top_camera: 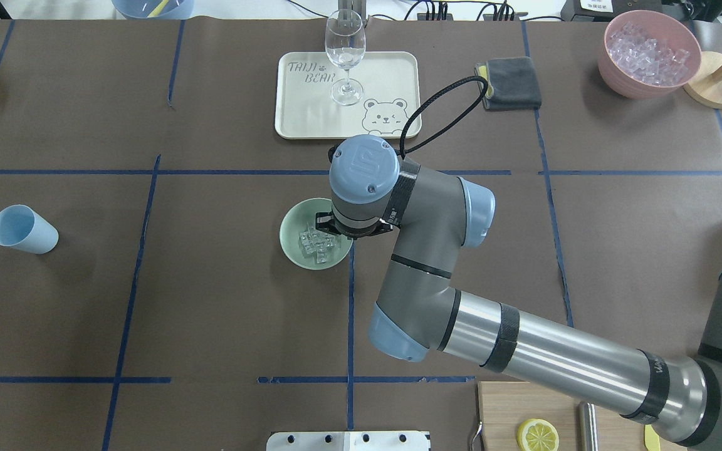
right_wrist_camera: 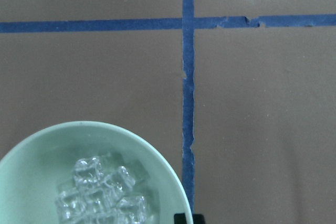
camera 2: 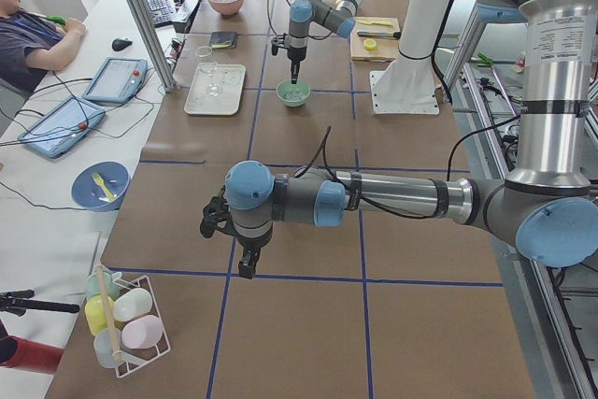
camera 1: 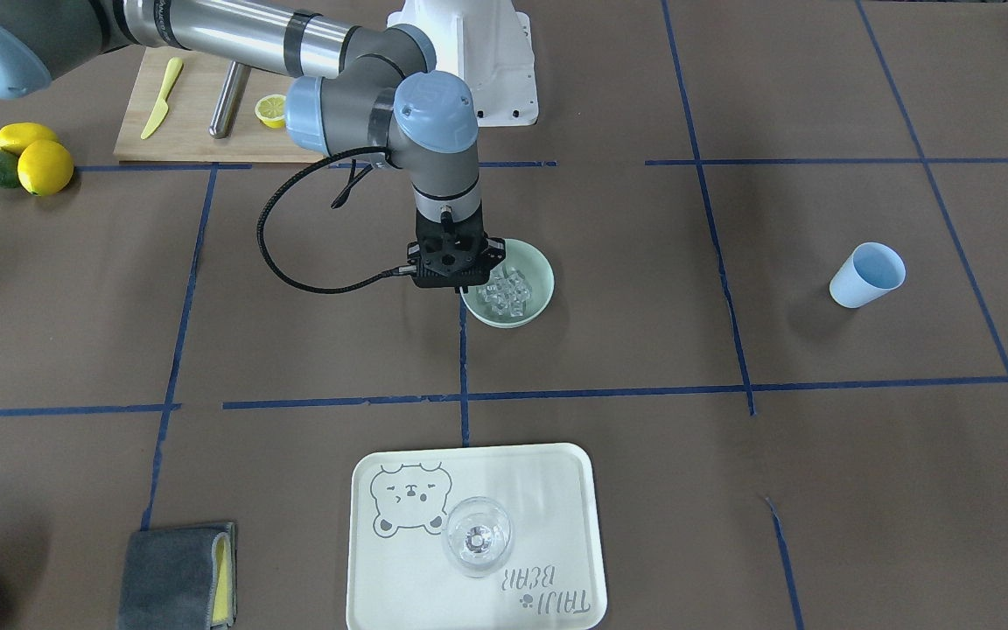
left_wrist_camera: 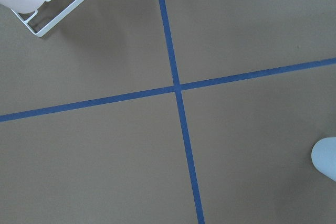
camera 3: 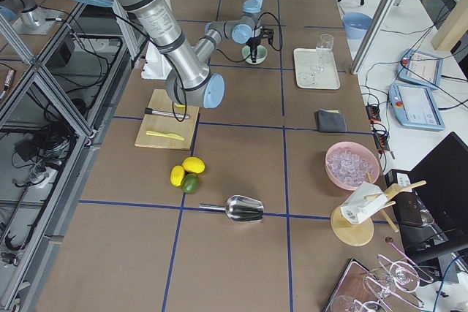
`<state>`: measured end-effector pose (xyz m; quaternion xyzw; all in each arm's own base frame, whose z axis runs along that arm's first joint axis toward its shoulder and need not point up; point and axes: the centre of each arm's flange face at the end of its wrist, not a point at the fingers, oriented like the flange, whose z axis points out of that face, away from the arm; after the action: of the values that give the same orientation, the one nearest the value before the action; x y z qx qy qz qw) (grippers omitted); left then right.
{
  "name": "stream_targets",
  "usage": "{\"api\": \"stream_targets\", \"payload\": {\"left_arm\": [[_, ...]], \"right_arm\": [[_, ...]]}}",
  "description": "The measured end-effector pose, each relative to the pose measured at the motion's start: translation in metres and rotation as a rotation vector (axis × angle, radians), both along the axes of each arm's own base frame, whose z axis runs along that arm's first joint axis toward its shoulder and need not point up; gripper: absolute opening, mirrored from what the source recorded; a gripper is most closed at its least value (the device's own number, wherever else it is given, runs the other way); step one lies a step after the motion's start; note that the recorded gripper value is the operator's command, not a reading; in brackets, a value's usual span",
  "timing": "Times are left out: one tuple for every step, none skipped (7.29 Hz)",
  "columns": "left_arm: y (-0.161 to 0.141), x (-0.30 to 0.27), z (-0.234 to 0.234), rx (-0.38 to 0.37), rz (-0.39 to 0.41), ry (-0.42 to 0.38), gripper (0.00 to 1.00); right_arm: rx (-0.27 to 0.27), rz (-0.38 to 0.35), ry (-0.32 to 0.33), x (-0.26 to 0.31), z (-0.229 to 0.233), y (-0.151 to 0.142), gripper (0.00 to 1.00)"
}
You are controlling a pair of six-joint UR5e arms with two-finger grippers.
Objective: Pour ice into bowl
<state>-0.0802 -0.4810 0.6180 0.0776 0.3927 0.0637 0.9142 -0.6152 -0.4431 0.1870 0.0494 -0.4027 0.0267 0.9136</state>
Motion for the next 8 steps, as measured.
{"api": "stream_targets", "payload": {"left_arm": [[0.000,0.000,0.000,0.001,0.000,0.000,1.00],[0.000,0.000,-0.001,0.001,0.000,0.000,1.00],[0.000,0.000,-0.001,0.002,-0.001,0.000,1.00],[0.000,-0.001,0.000,0.002,0.000,0.000,1.00],[0.000,-0.001,0.000,0.001,0.000,-0.001,1.00],[0.001,-0.001,0.000,0.000,0.000,-0.001,1.00],[0.001,-0.001,0.001,-0.001,0.000,-0.001,1.00],[0.001,0.000,0.001,-0.001,0.000,0.000,1.00]], "right_arm": [[0.007,0.002,-0.011,0.007,-0.004,-0.001,0.00],[0.020,0.012,-0.038,0.026,-0.010,-0.003,0.00],[0.036,0.024,-0.071,0.057,-0.012,-0.004,0.00],[0.046,0.026,-0.105,0.096,-0.008,-0.007,0.00],[0.046,0.005,-0.133,0.139,0.002,-0.015,0.00],[0.058,-0.037,-0.149,0.185,0.022,-0.022,0.00],[0.089,-0.088,-0.145,0.226,0.050,-0.025,0.00],[0.109,-0.128,-0.125,0.265,0.086,-0.025,0.00]]}}
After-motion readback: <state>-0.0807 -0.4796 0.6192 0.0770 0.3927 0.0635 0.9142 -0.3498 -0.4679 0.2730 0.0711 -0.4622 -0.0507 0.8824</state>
